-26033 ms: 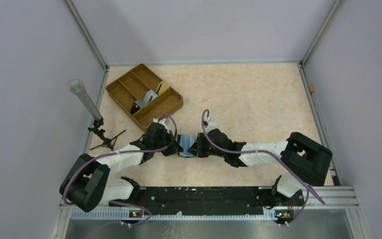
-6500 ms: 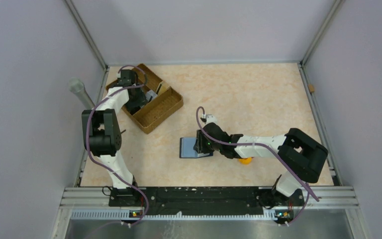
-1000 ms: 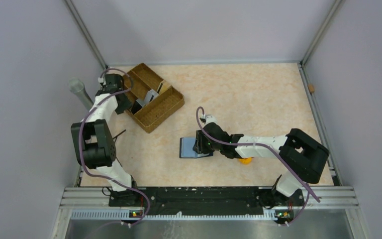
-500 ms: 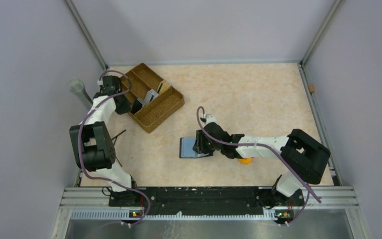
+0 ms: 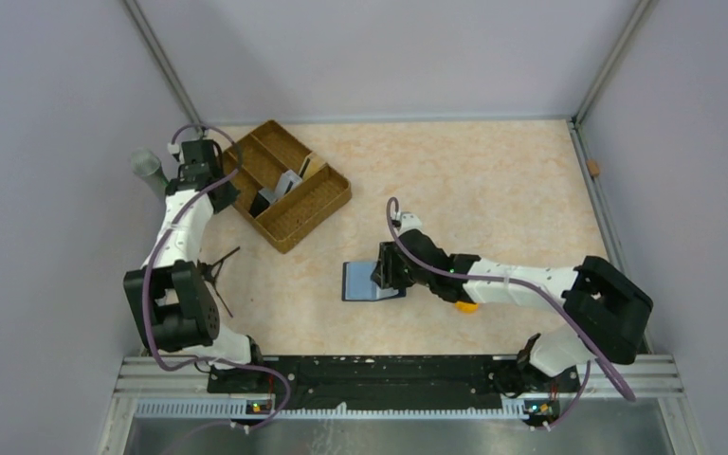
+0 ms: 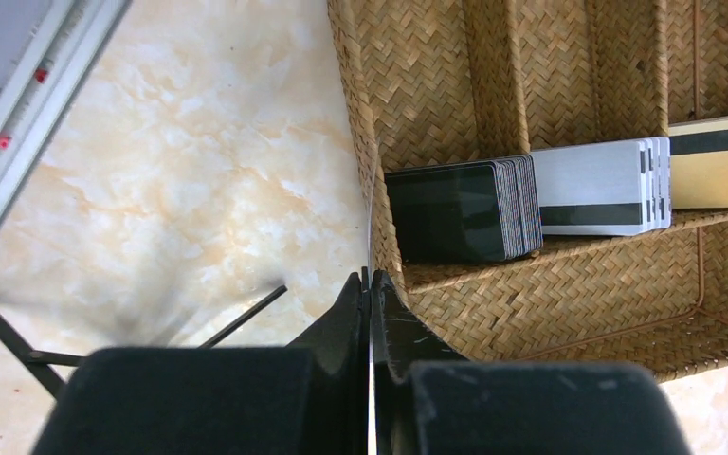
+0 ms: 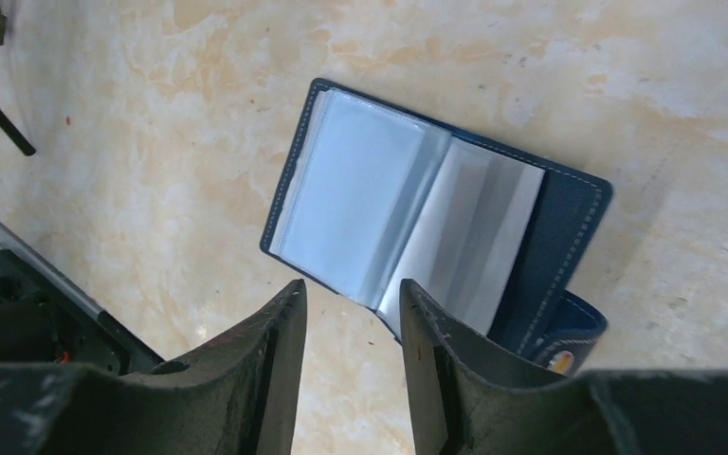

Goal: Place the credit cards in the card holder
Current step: Pick up the credit card from the storage box, then insert the credit card into the card holder.

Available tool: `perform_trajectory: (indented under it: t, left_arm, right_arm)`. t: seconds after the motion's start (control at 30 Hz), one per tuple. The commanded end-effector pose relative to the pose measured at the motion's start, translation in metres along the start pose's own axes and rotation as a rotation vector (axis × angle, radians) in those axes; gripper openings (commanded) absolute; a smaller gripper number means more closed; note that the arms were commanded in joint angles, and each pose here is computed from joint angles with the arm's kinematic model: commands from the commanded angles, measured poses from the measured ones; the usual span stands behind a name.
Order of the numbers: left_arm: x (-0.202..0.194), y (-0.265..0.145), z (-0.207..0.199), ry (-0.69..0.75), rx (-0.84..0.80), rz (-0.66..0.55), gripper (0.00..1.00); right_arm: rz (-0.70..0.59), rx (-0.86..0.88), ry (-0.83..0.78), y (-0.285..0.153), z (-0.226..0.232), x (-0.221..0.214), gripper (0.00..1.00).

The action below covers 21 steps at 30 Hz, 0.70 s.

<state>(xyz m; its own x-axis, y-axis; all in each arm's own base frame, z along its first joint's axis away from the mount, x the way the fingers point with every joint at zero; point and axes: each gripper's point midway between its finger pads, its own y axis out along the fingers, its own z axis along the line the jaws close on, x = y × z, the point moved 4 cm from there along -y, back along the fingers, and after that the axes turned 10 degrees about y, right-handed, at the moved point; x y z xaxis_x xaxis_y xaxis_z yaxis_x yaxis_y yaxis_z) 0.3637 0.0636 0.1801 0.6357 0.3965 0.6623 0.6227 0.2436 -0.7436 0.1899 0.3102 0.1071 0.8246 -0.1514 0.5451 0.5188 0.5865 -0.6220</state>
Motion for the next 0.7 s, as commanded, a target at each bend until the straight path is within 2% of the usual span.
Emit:
perform_trajectory:
  t: [0.0,0.1,0.3,0.47,0.53,0.67]
  left_arm:
    - [0.009,-0.027,0.009,0.044,0.008,-0.067,0.00]
    - [0.012,-0.046,-0.006,0.071,-0.110,-0.104,0.00]
    - [0.000,-0.082,-0.044,0.176,-0.348,-0.123,0.00]
    - [-0.029,-0.110,-0.091,0.334,-0.597,-0.088,0.00]
    - [-0.049,-0.126,-0.116,0.422,-0.730,-0.054,0.00]
    - [-0.098,-0.169,-0.161,0.611,-1.120,0.057,0.00]
  right_arm:
    - [-0.079,-0.035,-0.037,-0.019,0.003,0.019,0.43]
    - [-0.119,-0.052,-0.054,-0.036,-0.001,0.036,0.49]
    - [-0.185,0.031,-0.050,-0.072,-0.019,0.072,0.65]
    - [-0.179,0.203,-0.134,-0.103,-0.012,0.093,0.74]
    - [-0.155,0.301,-0.189,-0.114,0.000,0.093,0.74]
    - [-0.113,0.503,-0.286,-0.138,0.030,0.090,0.75]
